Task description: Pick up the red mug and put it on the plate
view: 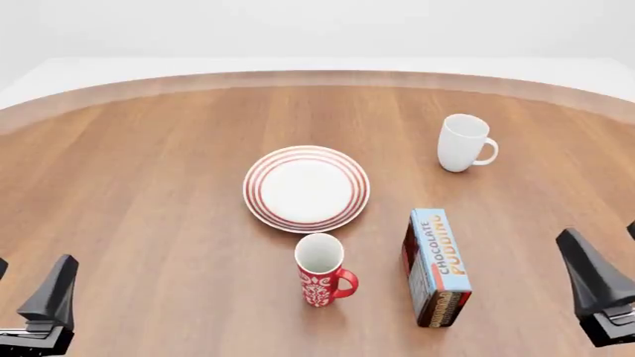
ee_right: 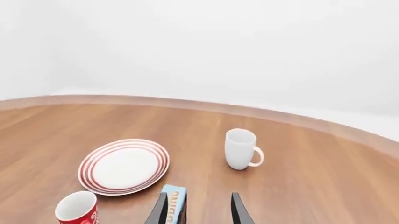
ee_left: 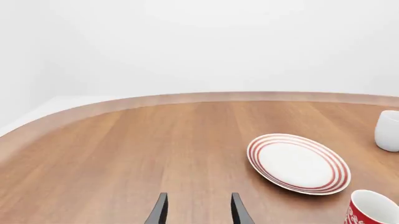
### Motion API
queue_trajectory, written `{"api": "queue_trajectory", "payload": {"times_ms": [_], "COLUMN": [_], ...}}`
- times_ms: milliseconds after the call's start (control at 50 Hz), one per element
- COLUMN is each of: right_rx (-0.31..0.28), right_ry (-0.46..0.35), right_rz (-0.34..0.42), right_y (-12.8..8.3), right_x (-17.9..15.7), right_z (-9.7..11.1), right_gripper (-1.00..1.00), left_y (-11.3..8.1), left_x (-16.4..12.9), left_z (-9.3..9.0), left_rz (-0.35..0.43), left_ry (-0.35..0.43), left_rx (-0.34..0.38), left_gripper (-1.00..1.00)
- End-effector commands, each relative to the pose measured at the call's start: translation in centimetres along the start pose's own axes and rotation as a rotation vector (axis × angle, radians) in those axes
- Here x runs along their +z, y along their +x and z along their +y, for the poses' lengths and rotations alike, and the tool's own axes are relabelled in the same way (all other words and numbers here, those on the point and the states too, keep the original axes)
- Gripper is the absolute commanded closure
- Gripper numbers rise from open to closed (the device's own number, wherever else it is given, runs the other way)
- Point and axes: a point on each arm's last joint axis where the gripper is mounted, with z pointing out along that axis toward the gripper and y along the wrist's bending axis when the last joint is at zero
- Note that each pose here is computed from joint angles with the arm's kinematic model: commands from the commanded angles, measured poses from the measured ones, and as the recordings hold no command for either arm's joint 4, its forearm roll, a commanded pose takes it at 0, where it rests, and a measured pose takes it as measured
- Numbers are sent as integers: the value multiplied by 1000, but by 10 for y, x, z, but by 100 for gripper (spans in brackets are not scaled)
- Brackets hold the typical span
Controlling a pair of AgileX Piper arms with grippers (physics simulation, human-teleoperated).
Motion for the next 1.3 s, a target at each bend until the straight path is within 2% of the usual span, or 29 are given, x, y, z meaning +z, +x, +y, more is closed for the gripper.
{"api": "queue_trajectory", "payload": {"times_ms": [20, 140, 180, 220, 340, 360, 540, 680, 740, 760, 800, 880, 960, 980, 1000, 1080, 1180, 1240, 1260, 1300], "right_rx": [-44, -73, -43, -56, -58, -38, -118, -156, -202, -189, -223, -234, -213, -173, -184, -148, -146, -120, -132, -128], "right_ry": [-121, -192, -207, -253, -269, -274, -370, -403, -465, -466, -465, -488, -500, -488, -479, -464, -475, -472, -471, -473], "right_rz": [30, 68, 62, 70, 81, 92, 200, 261, 296, 304, 323, 360, 383, 396, 417, 454, 491, 540, 566, 573], "right_y": [-41, -55, -66, -76, -90, -93, -87, -89, -90, -92, -91, -90, -90, -91, -85, -82, -75, -62, -54, -53], "right_x": [21, 40, 41, 45, 50, 51, 68, 78, 82, 83, 87, 91, 92, 93, 96, 99, 102, 105, 107, 107], "right_z": [8, 16, 17, 22, 24, 25, 40, 47, 57, 57, 58, 63, 66, 66, 65, 66, 70, 73, 74, 75], "right_gripper": [-100, -100, -100, -100, -100, -100, -100, -100, -100, -100, -100, -100, -100, -100, -100, -100, -100, -100, -100, -100], "left_y": [0, 0, 0, 0, 0, 0, 0, 0, 0, 0, 0, 0, 0, 0, 0, 0, 0, 0, 0, 0], "left_x": [0, 0, 0, 0, 0, 0, 0, 0, 0, 0, 0, 0, 0, 0, 0, 0, 0, 0, 0, 0], "left_z": [0, 0, 0, 0, 0, 0, 0, 0, 0, 0, 0, 0, 0, 0, 0, 0, 0, 0, 0, 0], "left_rz": [0, 0, 0, 0, 0, 0, 0, 0, 0, 0, 0, 0, 0, 0, 0, 0, 0, 0, 0, 0], "left_ry": [0, 0, 0, 0, 0, 0, 0, 0, 0, 0, 0, 0, 0, 0, 0, 0, 0, 0, 0, 0], "left_rx": [0, 0, 0, 0, 0, 0, 0, 0, 0, 0, 0, 0, 0, 0, 0, 0, 0, 0, 0, 0], "left_gripper": [-100, -100, -100, -100, -100, -100, -100, -100, -100, -100, -100, -100, -100, -100, -100, -100, -100, -100, -100, -100]}}
